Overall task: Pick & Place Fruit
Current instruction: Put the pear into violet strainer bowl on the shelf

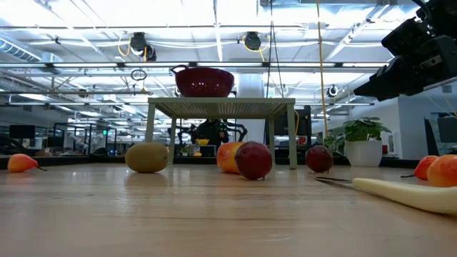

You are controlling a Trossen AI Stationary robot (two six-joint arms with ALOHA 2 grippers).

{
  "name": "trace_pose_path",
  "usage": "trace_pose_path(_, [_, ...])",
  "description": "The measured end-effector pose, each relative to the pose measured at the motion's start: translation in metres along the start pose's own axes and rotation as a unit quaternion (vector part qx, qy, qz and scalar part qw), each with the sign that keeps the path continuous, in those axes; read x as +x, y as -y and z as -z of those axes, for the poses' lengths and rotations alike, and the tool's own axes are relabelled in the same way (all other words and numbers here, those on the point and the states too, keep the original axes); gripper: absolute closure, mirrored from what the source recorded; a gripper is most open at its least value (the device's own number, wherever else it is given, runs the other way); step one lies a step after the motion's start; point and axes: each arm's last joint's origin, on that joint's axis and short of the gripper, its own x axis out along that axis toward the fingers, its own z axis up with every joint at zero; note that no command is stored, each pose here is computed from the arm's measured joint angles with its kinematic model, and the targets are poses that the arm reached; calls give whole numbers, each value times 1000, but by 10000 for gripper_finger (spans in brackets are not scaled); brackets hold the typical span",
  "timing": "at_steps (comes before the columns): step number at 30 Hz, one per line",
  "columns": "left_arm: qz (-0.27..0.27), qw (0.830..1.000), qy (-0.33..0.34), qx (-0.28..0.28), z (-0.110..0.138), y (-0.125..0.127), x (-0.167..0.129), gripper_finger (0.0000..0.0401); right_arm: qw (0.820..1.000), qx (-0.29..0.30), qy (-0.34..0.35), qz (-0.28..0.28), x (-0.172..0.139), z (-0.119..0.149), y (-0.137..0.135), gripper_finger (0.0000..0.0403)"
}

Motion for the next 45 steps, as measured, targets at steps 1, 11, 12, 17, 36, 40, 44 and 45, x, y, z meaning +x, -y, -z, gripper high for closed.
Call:
trace_pose_path(1, [21, 1000, 11, 17, -3, 4, 0, 293, 1000, 0, 0, 0, 0, 0, 0, 399])
trace_pose_path(11, [182, 969, 108, 130, -32, 28, -3, 293, 1000, 0, 0, 0, 0, 0, 0, 399])
trace_pose_path(12, [193, 964, 115, 140, -34, 30, -4, 293, 1000, 0, 0, 0, 0, 0, 0, 399])
trace_pose_path(17, [229, 944, 148, 187, -43, 33, -5, 293, 1000, 0, 0, 0, 0, 0, 0, 399])
trace_pose_path(36, [344, 853, 263, 291, -62, 44, -19, 293, 1000, 0, 0, 0, 0, 0, 0, 399])
trace_pose_path(40, [363, 840, 269, 299, -63, 46, -21, 293, 1000, 0, 0, 0, 0, 0, 0, 399])
trace_pose_path(44, [364, 842, 266, 295, -63, 46, -21, 293, 1000, 0, 0, 0, 0, 0, 0, 399])
trace_pose_path(45, [365, 843, 266, 293, -63, 46, -21, 293, 1000, 0, 0, 0, 0, 0, 0, 399])
